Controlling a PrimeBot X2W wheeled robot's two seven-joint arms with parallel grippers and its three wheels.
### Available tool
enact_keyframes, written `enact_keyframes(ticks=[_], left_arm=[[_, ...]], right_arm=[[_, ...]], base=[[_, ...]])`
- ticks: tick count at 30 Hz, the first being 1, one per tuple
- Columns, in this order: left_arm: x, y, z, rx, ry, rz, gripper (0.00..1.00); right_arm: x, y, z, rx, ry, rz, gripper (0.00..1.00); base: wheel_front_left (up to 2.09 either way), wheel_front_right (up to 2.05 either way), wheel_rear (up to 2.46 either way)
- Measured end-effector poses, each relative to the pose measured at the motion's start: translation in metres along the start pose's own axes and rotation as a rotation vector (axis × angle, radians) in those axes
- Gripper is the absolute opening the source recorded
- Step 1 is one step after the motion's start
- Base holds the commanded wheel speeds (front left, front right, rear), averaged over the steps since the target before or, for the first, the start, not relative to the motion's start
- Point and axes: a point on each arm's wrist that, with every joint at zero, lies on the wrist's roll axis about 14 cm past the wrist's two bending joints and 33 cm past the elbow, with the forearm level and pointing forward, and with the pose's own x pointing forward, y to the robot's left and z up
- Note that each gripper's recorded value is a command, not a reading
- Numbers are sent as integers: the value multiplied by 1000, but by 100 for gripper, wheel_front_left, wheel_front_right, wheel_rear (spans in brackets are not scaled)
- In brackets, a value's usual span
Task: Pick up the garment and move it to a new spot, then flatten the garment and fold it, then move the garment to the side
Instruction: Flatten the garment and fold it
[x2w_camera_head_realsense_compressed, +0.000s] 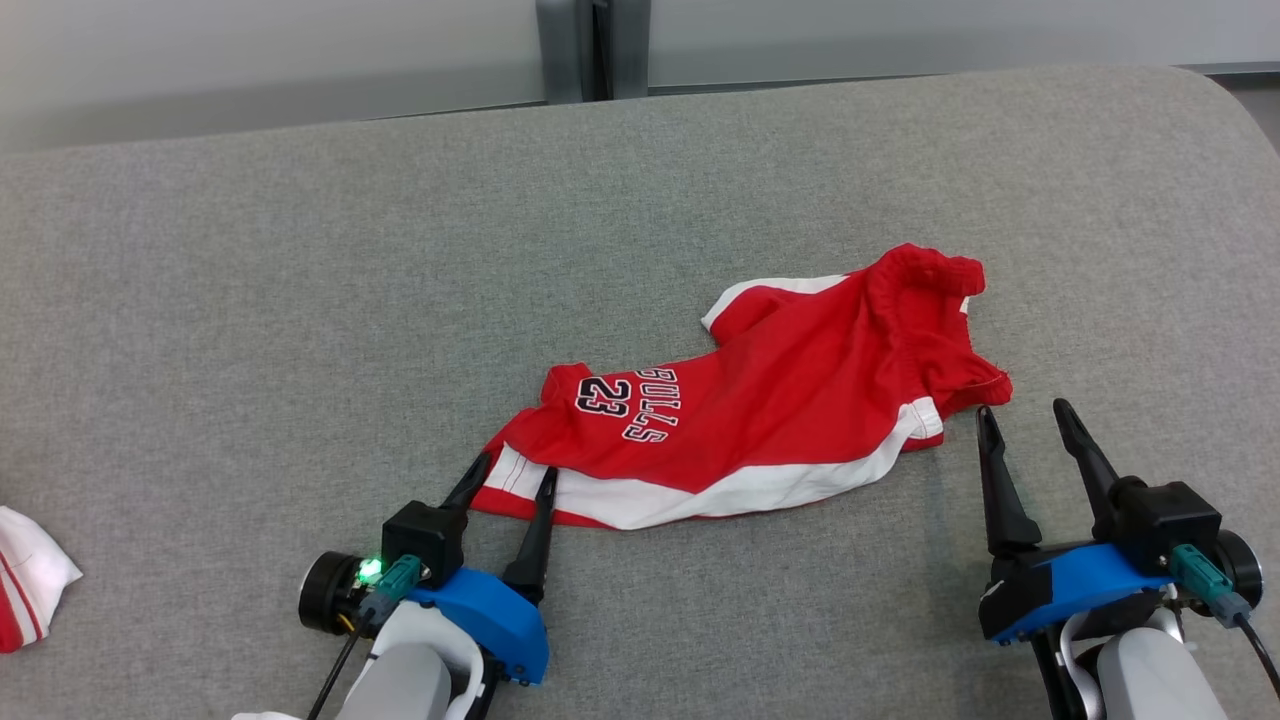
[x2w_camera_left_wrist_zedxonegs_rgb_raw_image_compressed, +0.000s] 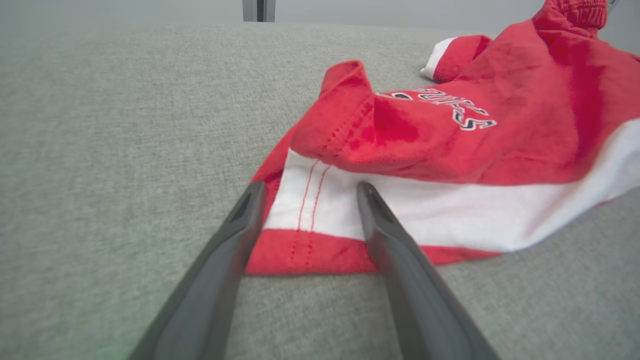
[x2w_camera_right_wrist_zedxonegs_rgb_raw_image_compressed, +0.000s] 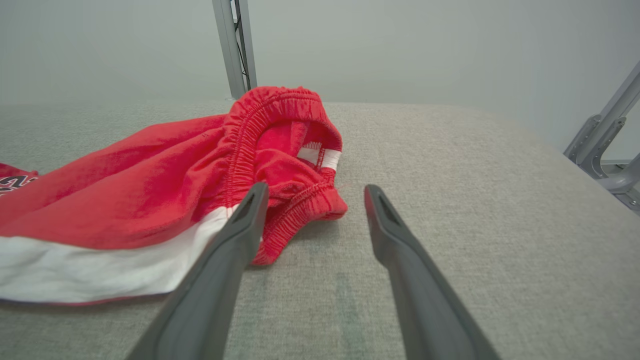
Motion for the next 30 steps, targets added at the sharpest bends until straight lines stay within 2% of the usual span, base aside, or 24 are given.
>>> enact_keyframes(ticks=[2,3,9,15,23,24,25,26,27,30], left_arm=[[1,-1,-1,3,6,-4,12],[0,-1,-1,4,6,-6,0],[-7,8,33,-14,-105,30,0],[-46,32,61,-74,-234,148,0],[-101,64,27,-151,-197,364,0],[-105,67,23,-152,-188,383,18],[-109,69,19,-147,-181,400,46],[-112,69,18,-121,-174,405,93],[-114,71,20,-101,-178,414,100],[-123,78,25,-62,-195,450,100]], right_arm=[[0,1,-1,0,2,3,100],[0,2,-1,2,2,4,100],[1,11,-1,15,1,27,100],[-1,32,1,26,-1,86,100],[-9,58,3,38,-5,160,100],[-10,59,4,38,-5,166,100],[-12,62,3,38,-5,173,100],[-14,63,3,40,-4,178,100],[-16,64,4,42,-7,182,100],[-21,67,7,44,-18,193,100]], base=[[0,0,0],[0,0,0],[0,0,0],[0,0,0],[0,0,0],[0,0,0],[0,0,0],[0,0,0],[0,0,0],[0,0,0]])
